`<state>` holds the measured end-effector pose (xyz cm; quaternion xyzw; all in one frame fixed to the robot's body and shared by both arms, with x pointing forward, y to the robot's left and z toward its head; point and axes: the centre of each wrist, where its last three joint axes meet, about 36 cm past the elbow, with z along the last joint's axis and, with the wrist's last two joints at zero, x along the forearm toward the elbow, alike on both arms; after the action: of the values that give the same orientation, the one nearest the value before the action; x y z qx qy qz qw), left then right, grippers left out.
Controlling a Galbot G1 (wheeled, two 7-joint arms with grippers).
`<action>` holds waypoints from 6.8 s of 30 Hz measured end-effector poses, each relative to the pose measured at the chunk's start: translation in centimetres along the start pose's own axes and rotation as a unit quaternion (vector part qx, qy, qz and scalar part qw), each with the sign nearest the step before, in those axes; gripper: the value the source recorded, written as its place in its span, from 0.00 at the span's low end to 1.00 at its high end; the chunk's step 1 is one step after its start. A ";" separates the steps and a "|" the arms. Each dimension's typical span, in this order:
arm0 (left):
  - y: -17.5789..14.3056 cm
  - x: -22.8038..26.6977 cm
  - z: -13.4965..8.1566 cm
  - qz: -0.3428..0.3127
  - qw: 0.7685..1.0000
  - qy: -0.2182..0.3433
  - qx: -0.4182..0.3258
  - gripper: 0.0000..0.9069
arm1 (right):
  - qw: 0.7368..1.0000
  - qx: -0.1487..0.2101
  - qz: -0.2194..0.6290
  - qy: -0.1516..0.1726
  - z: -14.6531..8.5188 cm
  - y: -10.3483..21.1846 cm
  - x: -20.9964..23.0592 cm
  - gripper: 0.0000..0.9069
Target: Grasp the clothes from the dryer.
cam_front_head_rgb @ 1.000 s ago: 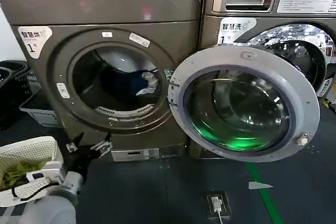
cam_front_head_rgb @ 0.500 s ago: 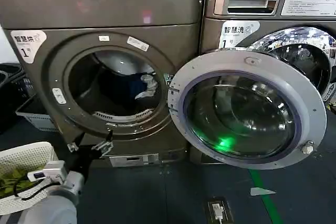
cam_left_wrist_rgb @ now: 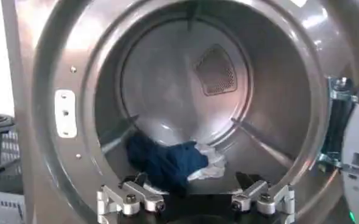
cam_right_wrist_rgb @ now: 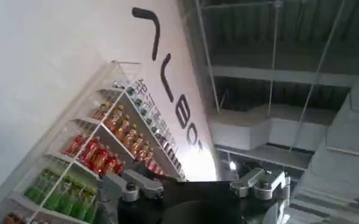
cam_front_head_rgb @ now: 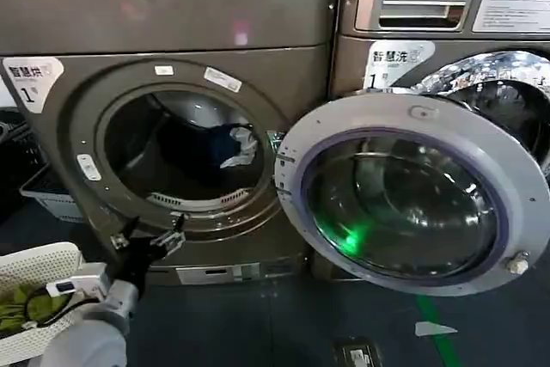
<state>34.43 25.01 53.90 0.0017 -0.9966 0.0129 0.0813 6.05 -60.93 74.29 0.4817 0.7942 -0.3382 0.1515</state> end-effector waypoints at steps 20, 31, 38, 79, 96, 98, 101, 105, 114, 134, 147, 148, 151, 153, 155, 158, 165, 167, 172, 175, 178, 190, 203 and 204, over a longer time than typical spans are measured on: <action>-0.1 0.0 -0.1 0.003 1.000 0.000 -0.002 1.00 | 1.000 0.002 -0.002 -0.003 -0.3 -0.1 0.0 1.00; -0.2 0.2 -0.2 0.003 1.000 -0.001 -0.002 1.00 | 1.000 0.001 -0.004 -0.006 -0.4 -0.1 0.0 1.00; -0.1 0.0 -0.2 0.002 1.000 -0.002 -0.002 1.00 | 1.000 0.000 -0.004 -0.005 -0.3 -0.1 0.0 1.00; -0.4 -0.6 -0.2 0.005 1.000 -0.004 -0.003 1.00 | 0.998 0.053 0.038 0.003 -1.0 -2.9 0.5 1.00; -0.4 -0.8 -0.2 0.005 1.000 -0.005 -0.001 1.00 | 0.998 0.056 0.038 -0.001 -1.0 -3.0 0.5 1.00; -0.4 -0.9 -0.2 0.005 1.000 -0.005 0.000 1.00 | 0.998 0.056 0.040 -0.001 -1.0 -3.1 0.5 1.00; -0.5 -1.1 0.0 0.005 1.000 -0.003 0.000 1.00 | 0.998 0.057 0.041 -0.001 -1.1 -3.2 0.5 1.00; -0.6 -1.6 0.0 0.005 1.000 -0.003 0.000 1.00 | 0.997 0.060 0.044 -0.002 -1.2 -3.4 0.6 1.00; -0.7 -3.4 -0.2 0.007 1.000 -0.008 0.001 1.00 | 0.997 0.062 0.046 -0.006 -1.5 -3.7 0.6 1.00; -2.0 -13.5 0.1 0.002 1.000 -0.018 -0.002 1.00 | 0.997 0.058 0.041 -0.015 -2.1 -3.8 0.3 1.00; -2.8 -20.2 -0.6 -0.009 1.000 -0.023 -0.015 1.00 | 0.998 0.053 0.039 -0.017 -2.1 -3.6 0.4 1.00; -2.8 -20.8 -0.6 -0.011 1.000 -0.022 -0.017 1.00 | 0.998 0.052 0.039 -0.017 -2.1 -3.6 0.4 1.00; -2.6 -22.4 -0.5 -0.019 0.999 -0.018 -0.021 1.00 | 0.998 0.051 0.039 -0.017 -2.1 -3.6 0.4 1.00; -2.6 -23.4 -0.5 -0.022 0.999 -0.015 -0.024 1.00 | 0.998 0.050 0.039 -0.017 -2.0 -3.6 0.4 1.00; -2.4 -24.5 -0.5 -0.026 0.999 -0.012 -0.027 1.00 | 0.998 0.050 0.038 -0.018 -2.0 -3.5 0.4 1.00; -2.4 -25.8 -0.6 -0.029 0.999 -0.008 -0.030 1.00 | 0.998 0.049 0.038 -0.017 -2.0 -3.5 0.4 1.00; -2.7 -28.6 -1.3 -0.031 0.999 -0.004 -0.036 1.00 | 0.998 0.048 0.038 -0.017 -1.9 -3.5 0.4 1.00; -2.7 -29.4 -1.6 -0.031 0.999 -0.002 -0.038 1.00 | 0.998 0.047 0.038 -0.016 -1.9 -3.5 0.4 1.00; -2.6 -31.1 -1.8 -0.032 0.998 0.007 -0.045 1.00 | 0.998 0.046 0.038 -0.016 -1.8 -3.5 0.4 1.00; -2.0 -31.9 -1.8 -0.033 0.998 0.015 -0.052 1.00 | 0.998 0.045 0.038 -0.017 -1.8 -3.5 0.3 1.00; -1.5 -32.4 -1.8 -0.023 0.997 0.025 -0.063 1.00 | 0.998 0.045 0.037 -0.018 -1.8 -3.5 0.2 1.00; 1.2 -34.4 -2.8 0.062 0.988 0.066 -0.124 1.00 | 0.998 0.044 0.034 -0.019 -2.1 -3.6 0.2 1.00; 1.0 -36.9 -3.1 0.184 0.941 0.117 -0.260 1.00 | 0.998 0.046 0.032 -0.021 -2.3 -3.5 0.3 1.00; 0.9 -37.2 -3.1 0.194 0.935 0.122 -0.271 1.00 | 0.998 0.046 0.032 -0.021 -2.3 -3.5 0.3 1.00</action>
<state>71.62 26.00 50.90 -0.2151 -0.9257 -0.2419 0.1958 3.09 -60.22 77.19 0.5056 0.7588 -0.3793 0.1571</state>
